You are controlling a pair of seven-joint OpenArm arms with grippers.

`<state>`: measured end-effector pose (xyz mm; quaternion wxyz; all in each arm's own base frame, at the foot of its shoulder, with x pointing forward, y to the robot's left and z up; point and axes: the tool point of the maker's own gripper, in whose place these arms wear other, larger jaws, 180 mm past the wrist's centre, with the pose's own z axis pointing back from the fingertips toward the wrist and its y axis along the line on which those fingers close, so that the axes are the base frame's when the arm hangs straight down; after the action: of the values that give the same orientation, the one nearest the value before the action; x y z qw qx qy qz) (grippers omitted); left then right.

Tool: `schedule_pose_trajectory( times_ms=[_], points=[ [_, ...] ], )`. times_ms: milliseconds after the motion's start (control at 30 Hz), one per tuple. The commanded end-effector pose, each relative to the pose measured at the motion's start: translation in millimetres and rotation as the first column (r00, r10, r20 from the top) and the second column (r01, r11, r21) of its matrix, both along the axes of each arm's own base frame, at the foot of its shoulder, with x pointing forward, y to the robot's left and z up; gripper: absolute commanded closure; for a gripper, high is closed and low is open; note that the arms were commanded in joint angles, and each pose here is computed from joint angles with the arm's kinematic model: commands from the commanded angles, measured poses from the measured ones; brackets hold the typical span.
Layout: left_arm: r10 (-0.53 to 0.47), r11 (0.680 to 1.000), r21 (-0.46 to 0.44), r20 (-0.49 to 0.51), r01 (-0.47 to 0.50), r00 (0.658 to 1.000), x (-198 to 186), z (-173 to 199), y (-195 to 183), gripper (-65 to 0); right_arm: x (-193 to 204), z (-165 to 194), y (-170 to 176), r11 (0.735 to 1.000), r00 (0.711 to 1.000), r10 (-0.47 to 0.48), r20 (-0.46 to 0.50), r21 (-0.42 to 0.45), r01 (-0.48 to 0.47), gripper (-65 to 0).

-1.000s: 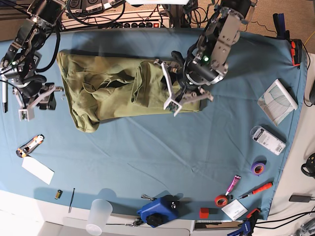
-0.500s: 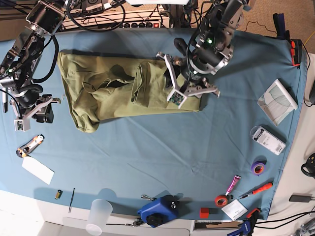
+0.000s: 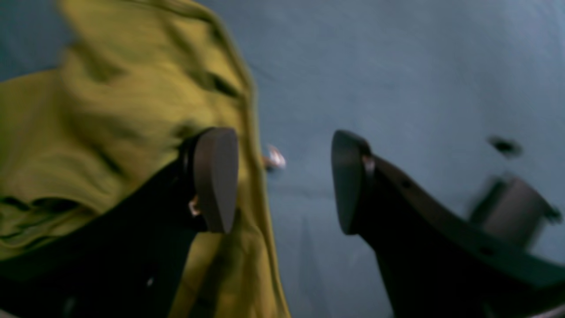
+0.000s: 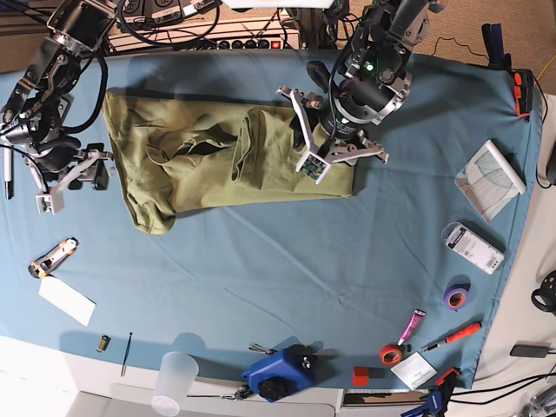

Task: Layout the t-shirt on the table in an organized manner, then fold the t-shirt properly
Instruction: 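Release the left gripper and fold the sleeve end inward with the right gripper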

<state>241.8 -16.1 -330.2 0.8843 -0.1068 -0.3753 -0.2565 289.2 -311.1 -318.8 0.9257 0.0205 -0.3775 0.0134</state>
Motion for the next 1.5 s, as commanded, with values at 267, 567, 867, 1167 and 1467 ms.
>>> schedule_pose_trajectory(
  times_ms=[267,567,867,1167,1467],
  points=[
    [0.006,1.0,-0.025,0.039,-0.005,0.999,6,11,-3,-22.5,-11,-45,18,0.963,0.995,0.055,-0.082,0.268,-0.031,-33.6],
    [0.006,1.0,-0.029,0.045,-0.005,0.999,6,12,-3,-22.5,-21,-63,45,0.87,0.99,0.123,-0.071,0.487,-0.073,-33.6],
    [0.002,0.998,-0.058,0.062,0.001,0.998,8,16,-7,-22.5,-23,-61,69,0.828,0.977,0.201,-0.071,0.545,-0.131,-33.5],
    [0.002,0.998,-0.056,0.058,0.001,0.998,8,15,-7,-22.5,8,-64,97,0.856,0.957,0.284,-0.057,0.464,-0.226,-33.4],
    [0.005,0.999,-0.043,0.054,-0.002,0.999,8,14,-5,-22.5,19,-74,106,0.886,0.959,0.273,-0.074,0.407,-0.221,0.0]
  ],
)
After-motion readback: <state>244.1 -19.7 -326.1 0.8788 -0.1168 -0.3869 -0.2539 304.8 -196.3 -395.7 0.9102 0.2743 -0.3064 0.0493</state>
